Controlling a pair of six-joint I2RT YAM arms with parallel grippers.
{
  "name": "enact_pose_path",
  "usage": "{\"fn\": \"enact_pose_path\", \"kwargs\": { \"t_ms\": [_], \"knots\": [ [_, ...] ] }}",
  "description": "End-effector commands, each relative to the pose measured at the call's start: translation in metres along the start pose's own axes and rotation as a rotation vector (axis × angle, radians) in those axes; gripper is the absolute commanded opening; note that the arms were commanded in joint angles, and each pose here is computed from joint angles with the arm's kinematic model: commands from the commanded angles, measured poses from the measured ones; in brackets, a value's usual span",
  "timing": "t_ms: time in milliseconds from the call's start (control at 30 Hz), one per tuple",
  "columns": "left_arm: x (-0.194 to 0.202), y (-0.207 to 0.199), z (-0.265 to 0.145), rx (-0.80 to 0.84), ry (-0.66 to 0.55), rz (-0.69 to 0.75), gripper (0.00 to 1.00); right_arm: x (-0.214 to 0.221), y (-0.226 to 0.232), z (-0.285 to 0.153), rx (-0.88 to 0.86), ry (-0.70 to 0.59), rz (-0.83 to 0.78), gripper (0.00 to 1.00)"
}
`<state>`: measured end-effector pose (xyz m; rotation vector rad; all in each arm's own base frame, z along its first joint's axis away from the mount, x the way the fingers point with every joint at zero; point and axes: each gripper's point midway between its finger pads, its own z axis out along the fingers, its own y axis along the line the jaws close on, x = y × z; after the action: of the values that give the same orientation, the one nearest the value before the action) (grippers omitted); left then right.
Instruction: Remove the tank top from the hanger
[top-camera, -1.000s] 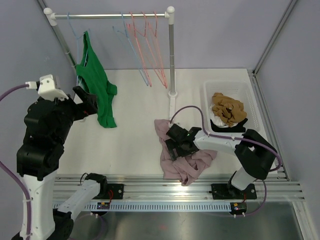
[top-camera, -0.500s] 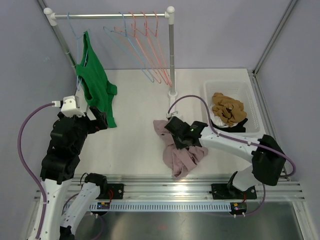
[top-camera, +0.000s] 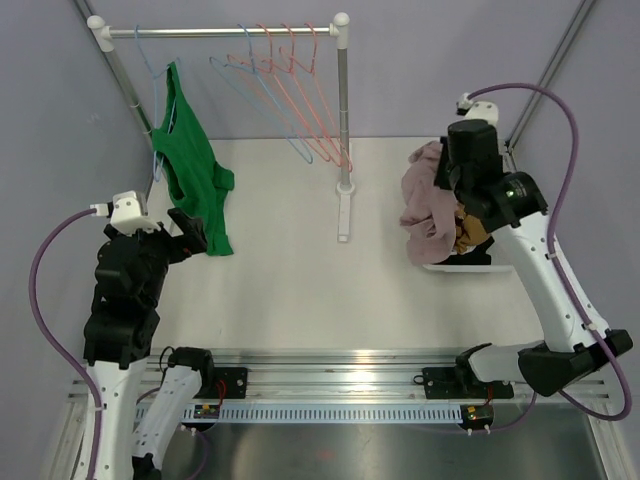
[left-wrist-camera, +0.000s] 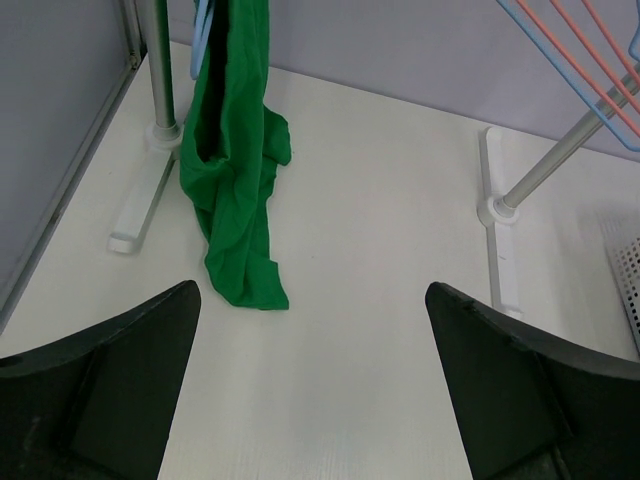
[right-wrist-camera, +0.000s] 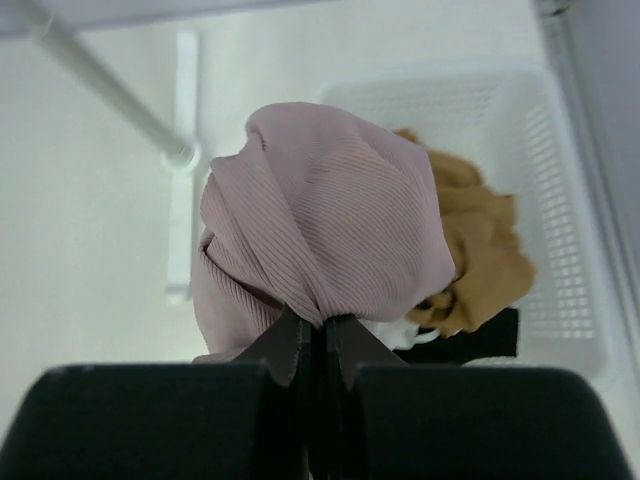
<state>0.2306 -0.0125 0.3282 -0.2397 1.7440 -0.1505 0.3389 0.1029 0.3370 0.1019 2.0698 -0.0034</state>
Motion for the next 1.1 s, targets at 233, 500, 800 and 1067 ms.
{"fn": "enact_pose_path", "kwargs": {
  "t_ms": [233,500,800,1067],
  "knots": [
    [-0.012,-0.001,0.008,0.051,-0.05,-0.034,0.99,-0.131,-0.083,0.014,0.163,-0.291,0.139,0.0],
    [-0.013,0.003,0.01,0.06,-0.054,-0.062,0.99,-0.096,-0.098,0.082,0.212,-0.168,0.144,0.0],
    [-0.017,0.005,0.008,0.049,-0.068,-0.062,0.99,0.106,-0.104,0.186,0.221,0.221,0.305,0.0],
    [-0.034,-0.001,-0.002,0.064,-0.088,-0.053,0.99,0.132,-0.119,0.218,0.251,0.31,0.31,0.36]
  ]
}}
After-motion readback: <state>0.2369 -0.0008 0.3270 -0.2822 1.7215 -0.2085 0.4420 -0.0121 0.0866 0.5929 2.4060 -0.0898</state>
